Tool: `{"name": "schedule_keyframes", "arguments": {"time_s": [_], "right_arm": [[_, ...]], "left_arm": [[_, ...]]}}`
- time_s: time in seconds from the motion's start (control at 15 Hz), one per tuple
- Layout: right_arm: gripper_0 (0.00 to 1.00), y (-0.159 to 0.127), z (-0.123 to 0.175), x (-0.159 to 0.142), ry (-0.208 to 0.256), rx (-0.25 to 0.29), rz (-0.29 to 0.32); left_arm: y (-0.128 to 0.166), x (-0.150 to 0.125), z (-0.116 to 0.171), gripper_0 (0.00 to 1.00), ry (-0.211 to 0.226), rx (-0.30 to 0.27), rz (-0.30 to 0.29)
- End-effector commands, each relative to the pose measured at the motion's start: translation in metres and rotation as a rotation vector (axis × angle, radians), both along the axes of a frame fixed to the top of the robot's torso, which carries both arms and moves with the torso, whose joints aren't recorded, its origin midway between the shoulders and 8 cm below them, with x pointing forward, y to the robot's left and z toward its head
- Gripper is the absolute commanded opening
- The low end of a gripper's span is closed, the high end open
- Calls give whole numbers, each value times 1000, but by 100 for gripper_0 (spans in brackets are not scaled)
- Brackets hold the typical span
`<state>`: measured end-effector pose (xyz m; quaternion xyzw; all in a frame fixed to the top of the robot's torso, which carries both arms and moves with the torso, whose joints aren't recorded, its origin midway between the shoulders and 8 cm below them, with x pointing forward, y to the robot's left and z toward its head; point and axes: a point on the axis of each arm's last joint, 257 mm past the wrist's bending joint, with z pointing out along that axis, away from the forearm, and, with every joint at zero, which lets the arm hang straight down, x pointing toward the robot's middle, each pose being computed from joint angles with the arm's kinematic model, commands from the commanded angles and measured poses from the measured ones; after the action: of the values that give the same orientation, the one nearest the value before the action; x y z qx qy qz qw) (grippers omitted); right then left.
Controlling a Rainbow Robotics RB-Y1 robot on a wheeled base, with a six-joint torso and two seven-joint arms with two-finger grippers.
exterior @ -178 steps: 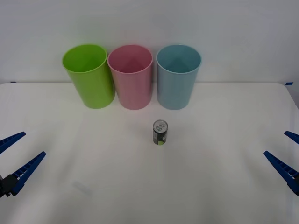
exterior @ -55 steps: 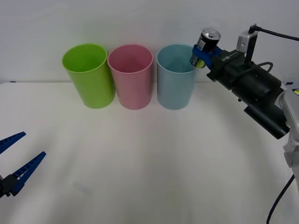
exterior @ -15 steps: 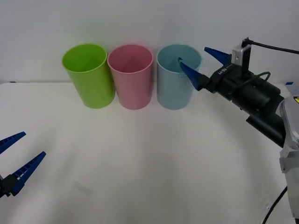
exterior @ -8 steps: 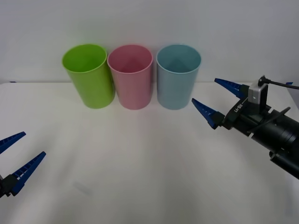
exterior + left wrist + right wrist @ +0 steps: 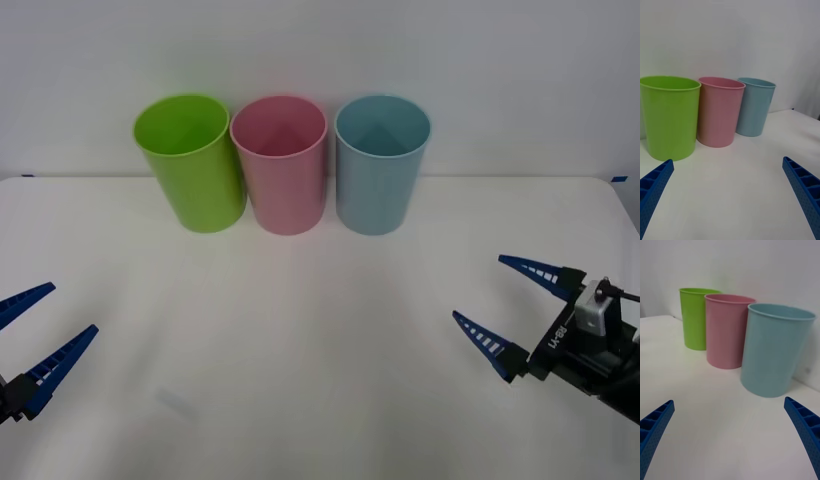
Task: Grasp the object on the table and drop it into the matching bin: aluminum can to the light blue bin, PET bottle to the pink bin.
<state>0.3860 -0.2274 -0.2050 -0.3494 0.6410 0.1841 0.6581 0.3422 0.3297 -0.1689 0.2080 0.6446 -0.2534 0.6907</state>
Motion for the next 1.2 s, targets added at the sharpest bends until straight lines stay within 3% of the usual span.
{"name": "schedule_keyframes", "arguments": {"time_s": [0.07, 0.4, 0.73, 1.2], "right_arm": [[100, -14, -18, -27, 46, 0, -1], [100, -25, -43, -65, 129, 58, -15], [100, -34, -57, -84, 180, 107, -7], [100, -42, -60, -88, 181, 117, -22]], "left_arm": [[0, 0, 0, 100, 0, 0, 0], [0, 0, 0, 100, 0, 0, 0], [0, 0, 0, 100, 0, 0, 0], [0, 0, 0, 100, 0, 0, 0]]}}
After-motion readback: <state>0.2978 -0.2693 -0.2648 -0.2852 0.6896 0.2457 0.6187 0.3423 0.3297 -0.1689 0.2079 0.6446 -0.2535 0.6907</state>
